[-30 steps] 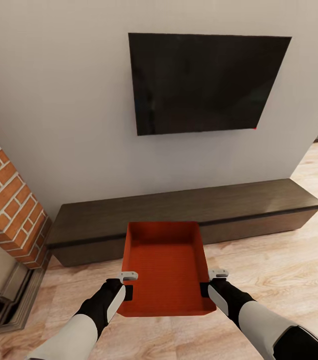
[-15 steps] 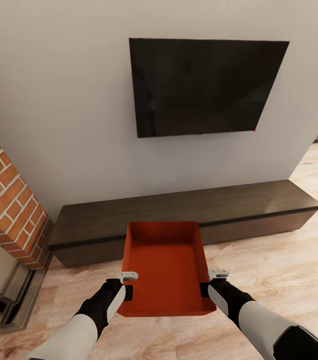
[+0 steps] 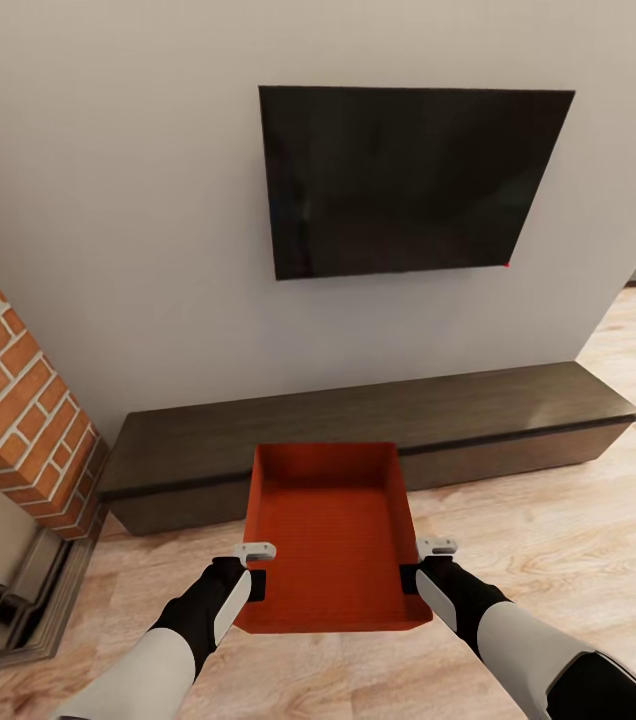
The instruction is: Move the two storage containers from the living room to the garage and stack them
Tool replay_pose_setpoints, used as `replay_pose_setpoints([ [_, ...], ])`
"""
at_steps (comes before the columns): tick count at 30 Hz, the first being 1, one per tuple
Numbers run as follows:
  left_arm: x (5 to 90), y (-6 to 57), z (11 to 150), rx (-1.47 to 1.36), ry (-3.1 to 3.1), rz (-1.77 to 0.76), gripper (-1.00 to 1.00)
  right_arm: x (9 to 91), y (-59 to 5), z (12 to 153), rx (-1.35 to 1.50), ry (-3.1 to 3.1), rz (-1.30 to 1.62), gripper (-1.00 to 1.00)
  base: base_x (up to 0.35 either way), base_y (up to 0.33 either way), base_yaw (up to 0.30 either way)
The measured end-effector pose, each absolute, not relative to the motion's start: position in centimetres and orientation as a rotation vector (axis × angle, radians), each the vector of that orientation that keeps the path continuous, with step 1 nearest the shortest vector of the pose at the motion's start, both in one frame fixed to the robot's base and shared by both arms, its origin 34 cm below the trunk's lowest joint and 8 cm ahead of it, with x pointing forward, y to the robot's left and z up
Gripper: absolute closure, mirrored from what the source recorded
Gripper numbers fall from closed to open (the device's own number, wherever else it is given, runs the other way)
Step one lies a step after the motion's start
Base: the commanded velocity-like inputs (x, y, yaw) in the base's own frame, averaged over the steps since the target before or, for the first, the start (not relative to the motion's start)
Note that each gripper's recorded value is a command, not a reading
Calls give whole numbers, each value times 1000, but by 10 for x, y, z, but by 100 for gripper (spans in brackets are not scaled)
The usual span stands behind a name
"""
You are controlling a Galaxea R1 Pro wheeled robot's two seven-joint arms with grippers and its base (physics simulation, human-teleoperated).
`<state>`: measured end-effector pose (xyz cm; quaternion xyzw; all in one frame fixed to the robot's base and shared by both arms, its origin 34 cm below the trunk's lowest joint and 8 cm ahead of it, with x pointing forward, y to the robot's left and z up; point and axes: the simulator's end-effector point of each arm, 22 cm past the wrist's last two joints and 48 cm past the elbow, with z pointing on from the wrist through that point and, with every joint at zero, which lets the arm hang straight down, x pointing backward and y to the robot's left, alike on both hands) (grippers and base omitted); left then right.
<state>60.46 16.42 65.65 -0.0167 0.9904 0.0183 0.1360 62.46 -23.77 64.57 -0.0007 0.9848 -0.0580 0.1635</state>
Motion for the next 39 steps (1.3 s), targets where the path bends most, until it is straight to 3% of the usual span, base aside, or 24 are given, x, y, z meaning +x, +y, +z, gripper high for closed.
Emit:
replay_pose_setpoints([
  [39,596,164,696,-50,2860,52,100,616,-238,685,-2,2800,-166,100,0,0,0],
])
